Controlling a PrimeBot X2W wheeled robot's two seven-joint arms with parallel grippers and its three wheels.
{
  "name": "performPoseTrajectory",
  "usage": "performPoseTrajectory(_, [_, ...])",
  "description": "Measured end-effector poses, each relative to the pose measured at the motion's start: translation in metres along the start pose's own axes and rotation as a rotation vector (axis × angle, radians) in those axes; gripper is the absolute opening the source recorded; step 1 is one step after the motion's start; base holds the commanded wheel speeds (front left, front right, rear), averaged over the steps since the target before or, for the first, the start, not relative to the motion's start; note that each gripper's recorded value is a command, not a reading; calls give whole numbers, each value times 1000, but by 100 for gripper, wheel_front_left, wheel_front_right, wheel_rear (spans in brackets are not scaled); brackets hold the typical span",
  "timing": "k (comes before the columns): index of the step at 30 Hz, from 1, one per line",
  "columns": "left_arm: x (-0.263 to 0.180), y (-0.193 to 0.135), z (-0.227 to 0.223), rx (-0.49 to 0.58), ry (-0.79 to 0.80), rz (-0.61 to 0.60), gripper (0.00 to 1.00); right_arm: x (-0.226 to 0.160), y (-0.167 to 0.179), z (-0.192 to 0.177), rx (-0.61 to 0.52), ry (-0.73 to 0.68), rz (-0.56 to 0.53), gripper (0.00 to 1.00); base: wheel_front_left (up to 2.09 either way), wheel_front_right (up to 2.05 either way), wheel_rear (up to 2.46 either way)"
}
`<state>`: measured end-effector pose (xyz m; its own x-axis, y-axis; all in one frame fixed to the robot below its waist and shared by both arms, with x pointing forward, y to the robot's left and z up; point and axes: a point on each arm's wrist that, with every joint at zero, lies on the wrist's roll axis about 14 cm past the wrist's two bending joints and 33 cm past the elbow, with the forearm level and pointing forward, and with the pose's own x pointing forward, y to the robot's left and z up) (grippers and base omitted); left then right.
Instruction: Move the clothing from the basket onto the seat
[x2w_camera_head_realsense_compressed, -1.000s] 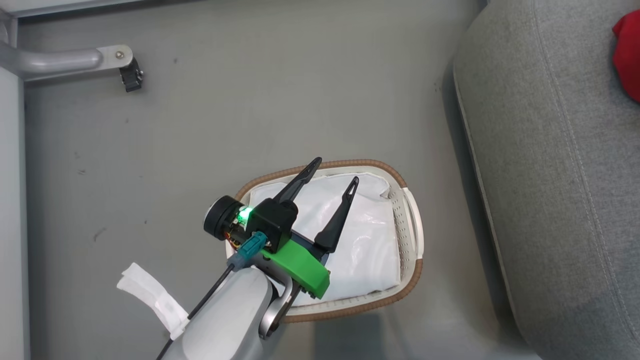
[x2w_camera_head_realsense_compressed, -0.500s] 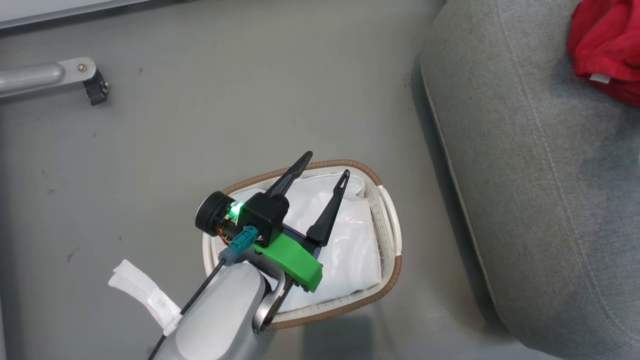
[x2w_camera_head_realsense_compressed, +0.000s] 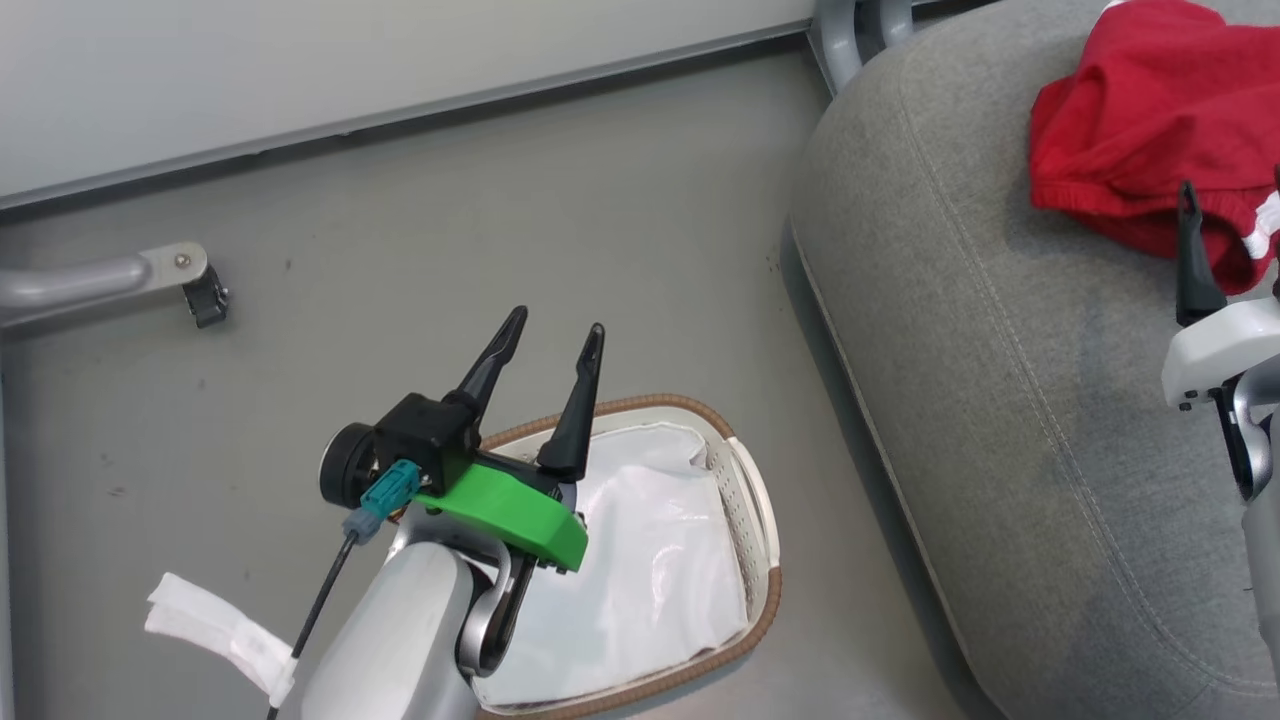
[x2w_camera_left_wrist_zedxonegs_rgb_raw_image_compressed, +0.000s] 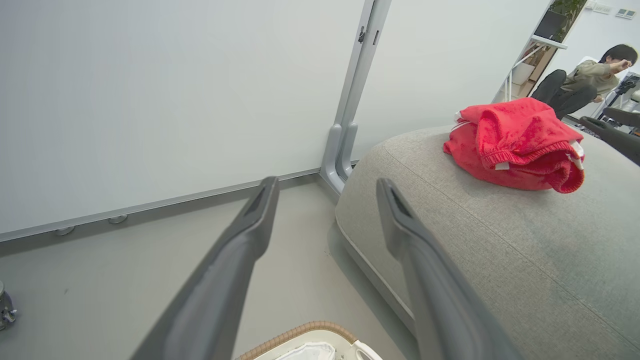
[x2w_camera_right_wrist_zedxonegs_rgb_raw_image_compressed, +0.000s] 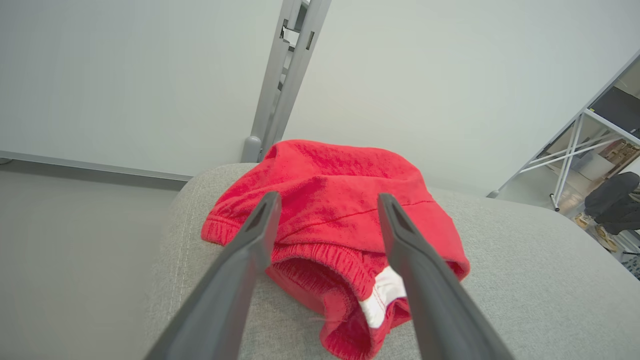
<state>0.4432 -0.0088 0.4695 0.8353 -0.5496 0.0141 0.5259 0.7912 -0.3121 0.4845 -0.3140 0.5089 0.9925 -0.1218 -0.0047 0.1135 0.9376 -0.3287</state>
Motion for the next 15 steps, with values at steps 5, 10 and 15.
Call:
performPoseTrajectory(5, [-18,16,20,3,-48,103,100,-6,8,37,52,-99,7,100,0,0,0])
performPoseTrajectory(10, [-44,42,35,8,-89,230,100,-13,32,67,158,-181,22,100,0,0,0])
performPoseTrajectory(15, [-82,74,43,13,-117,376,100,-25,85,75,252,-194,115,100,0,0,0])
